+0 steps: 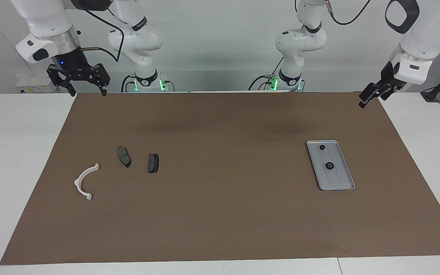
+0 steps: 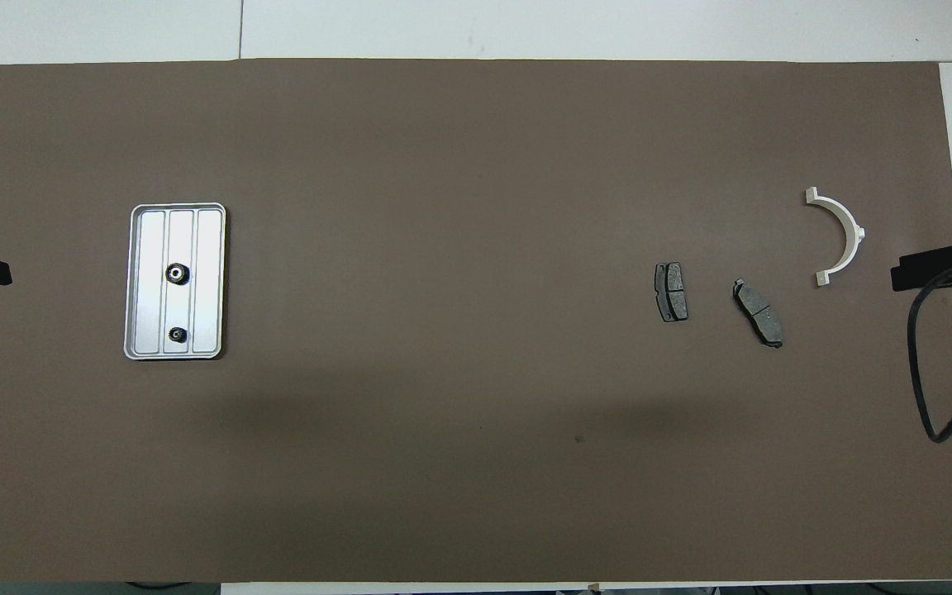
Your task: Pick bearing gear from pile to tray
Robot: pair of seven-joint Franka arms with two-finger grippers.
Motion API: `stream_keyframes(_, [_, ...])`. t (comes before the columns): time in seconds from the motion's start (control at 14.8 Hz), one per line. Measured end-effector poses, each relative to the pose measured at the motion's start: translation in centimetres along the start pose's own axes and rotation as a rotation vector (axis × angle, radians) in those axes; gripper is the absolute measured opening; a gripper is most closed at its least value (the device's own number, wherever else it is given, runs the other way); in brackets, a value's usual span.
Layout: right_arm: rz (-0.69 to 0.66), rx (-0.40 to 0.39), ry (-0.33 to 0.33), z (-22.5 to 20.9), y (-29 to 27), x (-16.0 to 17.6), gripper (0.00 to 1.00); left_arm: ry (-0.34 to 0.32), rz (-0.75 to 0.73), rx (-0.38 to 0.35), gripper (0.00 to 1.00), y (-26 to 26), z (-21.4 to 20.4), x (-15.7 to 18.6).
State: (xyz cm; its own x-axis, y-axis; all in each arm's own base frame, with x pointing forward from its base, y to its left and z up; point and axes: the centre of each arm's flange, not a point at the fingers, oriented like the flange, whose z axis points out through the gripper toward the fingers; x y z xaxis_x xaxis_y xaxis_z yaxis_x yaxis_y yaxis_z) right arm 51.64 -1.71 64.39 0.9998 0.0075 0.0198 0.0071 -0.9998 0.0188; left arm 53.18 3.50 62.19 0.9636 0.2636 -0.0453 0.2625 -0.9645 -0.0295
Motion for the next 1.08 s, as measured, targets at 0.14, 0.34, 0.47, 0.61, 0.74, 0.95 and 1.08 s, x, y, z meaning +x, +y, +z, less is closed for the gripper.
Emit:
stream_keyframes(0.14, [-0.001,0.000,0.000,0.0,0.0,0.0,1.00,0.008,0.020,-0.001,1.00,1.0,-0.6,-0.2])
stream_keyframes(0.34, [-0.003,0.000,0.000,0.0,-0.2,0.0,1.00,0.004,0.046,0.000,1.00,2.1,-0.2,-0.2])
stream_keyframes(0.47, [-0.004,0.000,0.000,0.0,-0.2,0.0,1.00,-0.013,0.061,0.003,1.00,2.0,0.5,0.2])
stream_keyframes(0.61, [-0.005,0.000,0.000,0.0,-0.3,0.0,1.00,-0.033,0.087,0.007,1.00,2.0,0.9,0.4])
stream_keyframes(0.74, [-0.005,0.000,0.000,0.0,-0.3,0.0,1.00,-0.039,0.112,0.008,1.00,1.8,0.8,0.4])
stream_keyframes(0.95, [-0.005,0.000,0.000,0.0,-0.3,0.0,1.00,-0.039,0.121,0.008,1.00,1.7,0.4,0.3])
stream_keyframes(1.08, [-0.005,0.000,0.000,0.0,-0.3,0.0,1.00,-0.037,0.126,0.007,1.00,1.7,0.1,0.3])
